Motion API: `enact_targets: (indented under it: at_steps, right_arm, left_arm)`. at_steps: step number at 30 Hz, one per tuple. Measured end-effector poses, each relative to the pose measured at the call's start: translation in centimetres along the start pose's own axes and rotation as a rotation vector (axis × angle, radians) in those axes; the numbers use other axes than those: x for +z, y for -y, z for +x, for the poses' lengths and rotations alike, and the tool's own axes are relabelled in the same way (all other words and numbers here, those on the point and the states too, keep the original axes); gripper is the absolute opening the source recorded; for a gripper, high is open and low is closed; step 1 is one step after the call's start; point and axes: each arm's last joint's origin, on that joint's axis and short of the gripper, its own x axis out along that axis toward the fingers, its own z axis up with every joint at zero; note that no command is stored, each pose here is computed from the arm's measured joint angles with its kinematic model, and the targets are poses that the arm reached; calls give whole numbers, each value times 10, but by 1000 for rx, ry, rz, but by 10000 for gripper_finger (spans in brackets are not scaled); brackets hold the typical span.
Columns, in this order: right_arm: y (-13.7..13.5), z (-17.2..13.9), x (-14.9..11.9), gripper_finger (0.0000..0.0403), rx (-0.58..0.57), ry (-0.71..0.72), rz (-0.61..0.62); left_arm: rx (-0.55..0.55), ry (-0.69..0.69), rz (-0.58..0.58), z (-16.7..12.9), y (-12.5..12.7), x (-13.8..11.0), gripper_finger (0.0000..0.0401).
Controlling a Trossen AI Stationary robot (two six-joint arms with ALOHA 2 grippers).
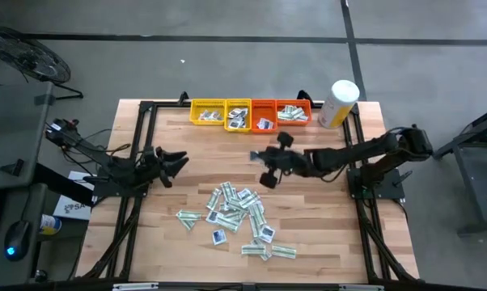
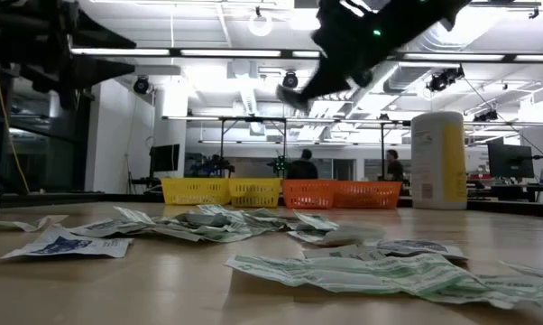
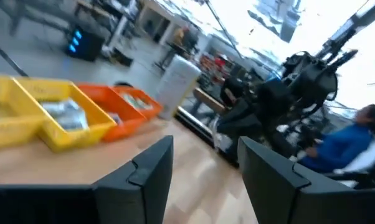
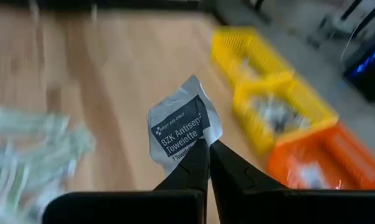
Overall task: Pick & Place First Aid Supplies
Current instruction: Put the gray packet into the right yellow bin
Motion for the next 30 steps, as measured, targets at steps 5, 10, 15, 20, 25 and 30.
enact_targets:
  at_steps: [5, 10, 15, 20, 25, 30]
  right_arm:
    - [17, 9, 17, 1, 38, 141, 27]
    - [32, 14, 25, 0, 20, 205, 64]
    - [42, 16, 33, 0, 46, 286, 85]
    - [52, 8, 44, 0, 33, 372, 110]
    - [64, -6, 55, 0, 6, 443, 43]
    - [76, -15, 59, 0, -38, 450, -17]
  left_arm:
    - [39, 42, 78, 5, 14, 14, 180]
    - [105, 72, 187, 23, 31, 30, 180]
    - [108, 64, 259, 60, 44, 39, 180]
    - [116, 31, 316, 103, 50, 43, 185]
    - [115, -2, 334, 141, 51, 44, 224]
    - [51, -27, 324, 176, 56, 50, 258]
